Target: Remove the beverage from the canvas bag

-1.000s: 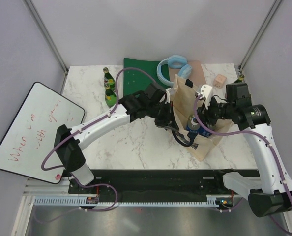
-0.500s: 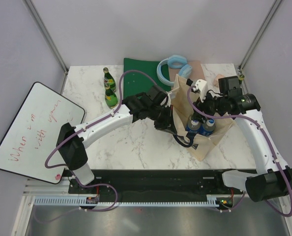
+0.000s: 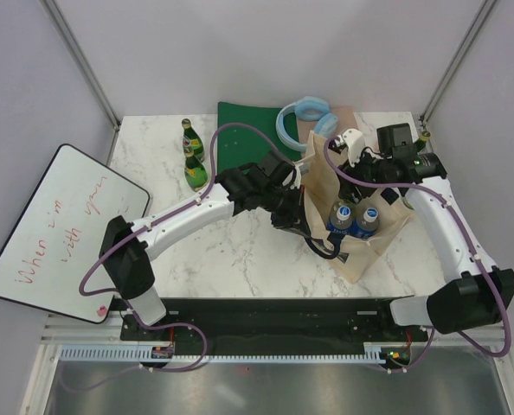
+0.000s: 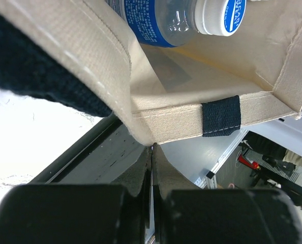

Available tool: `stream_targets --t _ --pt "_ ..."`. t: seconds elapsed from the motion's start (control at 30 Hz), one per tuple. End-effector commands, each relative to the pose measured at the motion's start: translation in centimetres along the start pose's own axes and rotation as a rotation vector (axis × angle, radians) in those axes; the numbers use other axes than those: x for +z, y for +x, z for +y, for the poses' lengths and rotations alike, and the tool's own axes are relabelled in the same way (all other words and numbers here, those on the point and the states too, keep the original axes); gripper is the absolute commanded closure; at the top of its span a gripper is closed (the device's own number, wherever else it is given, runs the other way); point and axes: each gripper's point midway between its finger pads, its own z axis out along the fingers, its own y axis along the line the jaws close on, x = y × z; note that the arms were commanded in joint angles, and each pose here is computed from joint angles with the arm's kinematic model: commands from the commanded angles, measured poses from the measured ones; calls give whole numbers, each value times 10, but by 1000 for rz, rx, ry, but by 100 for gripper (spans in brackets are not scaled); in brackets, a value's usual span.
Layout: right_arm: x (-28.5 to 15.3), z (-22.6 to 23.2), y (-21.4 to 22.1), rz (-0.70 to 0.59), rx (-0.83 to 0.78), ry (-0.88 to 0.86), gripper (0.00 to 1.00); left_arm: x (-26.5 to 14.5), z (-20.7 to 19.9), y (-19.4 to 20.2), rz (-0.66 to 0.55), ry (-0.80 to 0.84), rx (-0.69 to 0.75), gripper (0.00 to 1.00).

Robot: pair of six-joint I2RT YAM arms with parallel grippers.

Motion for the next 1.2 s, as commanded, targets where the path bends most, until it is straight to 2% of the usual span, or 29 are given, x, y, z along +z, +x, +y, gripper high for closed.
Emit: stream_targets --t 0.0,0.27,0.73,0.93,1.17 --pt "5 -14 -6 13 17 58 41 2 -4 3 31 19 55 96" --pt "21 -27 17 109 35 106 40 4 -3 2 32 16 59 96" --pt "37 -17 48 213 7 100 43 7 -4 -2 33 19 65 96" --pt "38 -16 55 229 5 99 54 7 -2 -4 26 13 66 96" --pt "33 -11 39 169 -14 82 80 6 -1 -5 20 10 66 96"
